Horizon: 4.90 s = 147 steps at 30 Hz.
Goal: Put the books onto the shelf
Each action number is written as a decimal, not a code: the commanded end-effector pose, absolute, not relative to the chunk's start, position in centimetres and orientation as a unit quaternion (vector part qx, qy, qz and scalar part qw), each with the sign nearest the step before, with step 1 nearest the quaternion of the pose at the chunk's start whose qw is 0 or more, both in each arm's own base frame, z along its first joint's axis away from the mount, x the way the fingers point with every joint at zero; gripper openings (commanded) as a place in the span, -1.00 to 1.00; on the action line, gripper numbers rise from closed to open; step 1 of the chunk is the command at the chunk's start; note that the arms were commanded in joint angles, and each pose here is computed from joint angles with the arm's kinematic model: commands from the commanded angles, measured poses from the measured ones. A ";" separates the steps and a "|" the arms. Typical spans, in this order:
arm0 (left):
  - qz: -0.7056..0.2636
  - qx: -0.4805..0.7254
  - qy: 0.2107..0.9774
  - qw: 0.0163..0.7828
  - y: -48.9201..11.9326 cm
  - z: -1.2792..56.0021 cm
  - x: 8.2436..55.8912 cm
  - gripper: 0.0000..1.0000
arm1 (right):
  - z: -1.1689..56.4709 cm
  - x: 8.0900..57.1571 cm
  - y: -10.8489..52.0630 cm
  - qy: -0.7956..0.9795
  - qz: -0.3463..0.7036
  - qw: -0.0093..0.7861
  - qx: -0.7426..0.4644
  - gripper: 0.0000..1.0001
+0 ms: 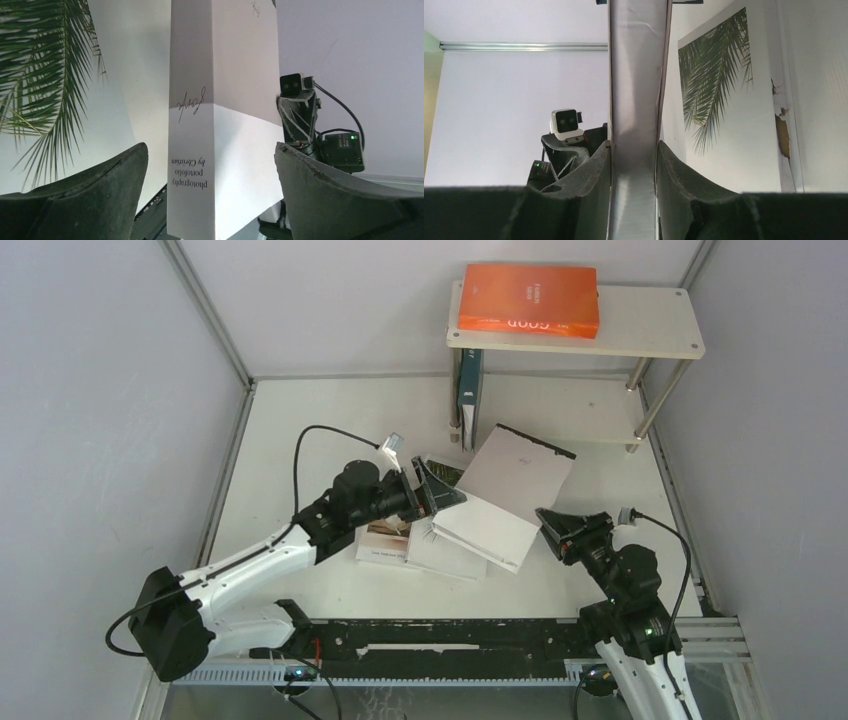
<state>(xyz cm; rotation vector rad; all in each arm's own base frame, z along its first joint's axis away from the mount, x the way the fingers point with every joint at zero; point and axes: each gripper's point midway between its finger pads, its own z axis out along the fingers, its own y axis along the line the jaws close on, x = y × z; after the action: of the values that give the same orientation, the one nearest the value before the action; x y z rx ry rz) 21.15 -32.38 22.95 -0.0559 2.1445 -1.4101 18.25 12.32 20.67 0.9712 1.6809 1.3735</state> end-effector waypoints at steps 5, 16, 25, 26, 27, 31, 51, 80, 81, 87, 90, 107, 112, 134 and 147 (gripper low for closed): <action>-0.586 -0.057 0.765 0.261 -32.3 25.0 20.1 0.99 | 25.7 18.2 11.8 0.600 0.579 0.423 0.355 -0.21; -0.609 -0.086 0.748 0.250 -32.3 25.4 19.4 1.00 | 25.5 19.2 12.2 0.596 0.581 0.421 0.360 -0.22; -0.624 -0.092 0.737 0.243 -33.3 26.3 19.4 1.00 | 25.4 19.8 13.3 0.595 0.586 0.418 0.357 -0.22; -0.624 -0.093 0.736 0.244 -33.3 26.3 19.4 0.99 | 25.3 19.9 13.3 0.596 0.585 0.418 0.358 -0.22; -0.626 -0.093 0.734 0.244 -33.4 26.4 19.4 1.00 | 25.3 19.9 13.4 0.596 0.585 0.418 0.358 -0.22; -0.634 -0.088 0.729 0.242 -33.6 26.7 19.4 0.95 | 25.1 19.9 13.6 0.594 0.587 0.416 0.361 -0.22; -0.655 -0.073 0.713 0.240 -33.6 26.8 18.7 0.00 | 23.4 20.2 13.8 0.597 0.583 0.404 0.375 -0.20; -0.587 -0.071 0.734 0.334 -33.4 28.7 21.7 -0.38 | 20.1 19.7 12.8 0.643 0.535 0.395 0.380 0.44; -0.587 -0.069 0.734 0.335 -33.6 28.9 21.7 -0.38 | 20.0 19.6 12.8 0.645 0.535 0.393 0.378 0.45; -0.582 -0.054 0.738 0.337 -34.7 29.4 21.6 -0.40 | 19.7 19.6 12.3 0.651 0.531 0.391 0.376 0.46; -0.580 -0.048 0.739 0.339 -35.4 29.7 21.7 -0.41 | 19.6 19.7 11.8 0.653 0.523 0.396 0.378 0.46; -0.452 0.009 0.784 0.425 -38.1 31.5 25.5 -0.51 | 18.9 19.6 8.7 0.703 0.425 0.420 0.386 0.49; -0.396 0.015 0.797 0.455 -38.5 31.7 27.2 -0.52 | 18.4 19.8 8.2 0.723 0.396 0.414 0.386 0.49; -0.216 0.017 0.817 0.534 -42.2 31.1 34.9 -0.52 | 18.4 21.5 5.9 0.744 0.335 0.426 0.391 0.50; -0.151 0.032 0.819 0.553 -43.7 28.9 38.0 -0.52 | 18.8 26.1 4.8 0.744 0.340 0.422 0.390 0.40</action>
<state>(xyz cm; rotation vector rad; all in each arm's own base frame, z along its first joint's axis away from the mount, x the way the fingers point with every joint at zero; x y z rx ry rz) 36.66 -43.53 25.42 0.1045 2.0293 -0.3626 23.45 5.19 14.81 1.0918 1.9638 0.7999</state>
